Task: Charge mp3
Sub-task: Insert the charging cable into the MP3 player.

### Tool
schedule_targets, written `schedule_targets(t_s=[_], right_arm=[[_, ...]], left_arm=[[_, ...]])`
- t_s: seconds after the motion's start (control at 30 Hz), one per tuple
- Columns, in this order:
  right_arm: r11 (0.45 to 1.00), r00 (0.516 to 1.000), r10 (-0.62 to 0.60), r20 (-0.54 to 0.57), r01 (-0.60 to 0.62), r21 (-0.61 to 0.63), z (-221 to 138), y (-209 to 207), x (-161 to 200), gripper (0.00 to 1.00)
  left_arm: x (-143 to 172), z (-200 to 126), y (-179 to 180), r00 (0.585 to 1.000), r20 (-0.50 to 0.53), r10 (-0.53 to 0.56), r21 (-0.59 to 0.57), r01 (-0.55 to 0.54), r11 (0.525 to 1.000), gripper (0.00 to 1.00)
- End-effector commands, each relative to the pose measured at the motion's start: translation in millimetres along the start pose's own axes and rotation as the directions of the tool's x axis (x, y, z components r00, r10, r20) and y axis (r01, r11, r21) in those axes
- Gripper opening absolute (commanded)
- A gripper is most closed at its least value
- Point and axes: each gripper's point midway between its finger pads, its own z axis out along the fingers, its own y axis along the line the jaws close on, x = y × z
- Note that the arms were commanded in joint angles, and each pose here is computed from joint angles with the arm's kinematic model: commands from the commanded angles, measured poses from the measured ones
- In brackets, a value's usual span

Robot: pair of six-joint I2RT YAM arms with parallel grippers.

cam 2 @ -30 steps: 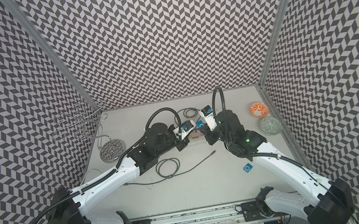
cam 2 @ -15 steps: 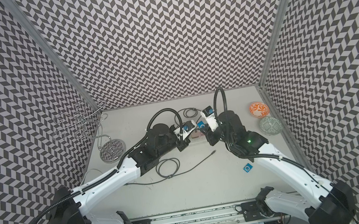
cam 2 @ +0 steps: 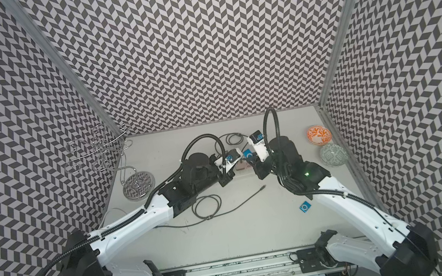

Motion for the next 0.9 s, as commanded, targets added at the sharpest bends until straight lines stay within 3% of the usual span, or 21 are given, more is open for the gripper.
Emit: schedule_targets(t_s=[0.0,0.87], right_arm=[[0.997,0.998,-0.010,0.063,0.014,-0.074,-4.1,14.5,-13.3,0.15],[0.987,0.998,-0.049,0.031,0.053,-0.152,-7.3,28.3,-3.0,0.12]], left_arm=[[-24.3,1.0,-0.7,0.997,0.079,0.015,-0.008,-0.014,1.000,0.00],[-11.9,0.7,-0.9,0.995,0.033,0.091,-0.043,-0.090,0.995,0.00]])
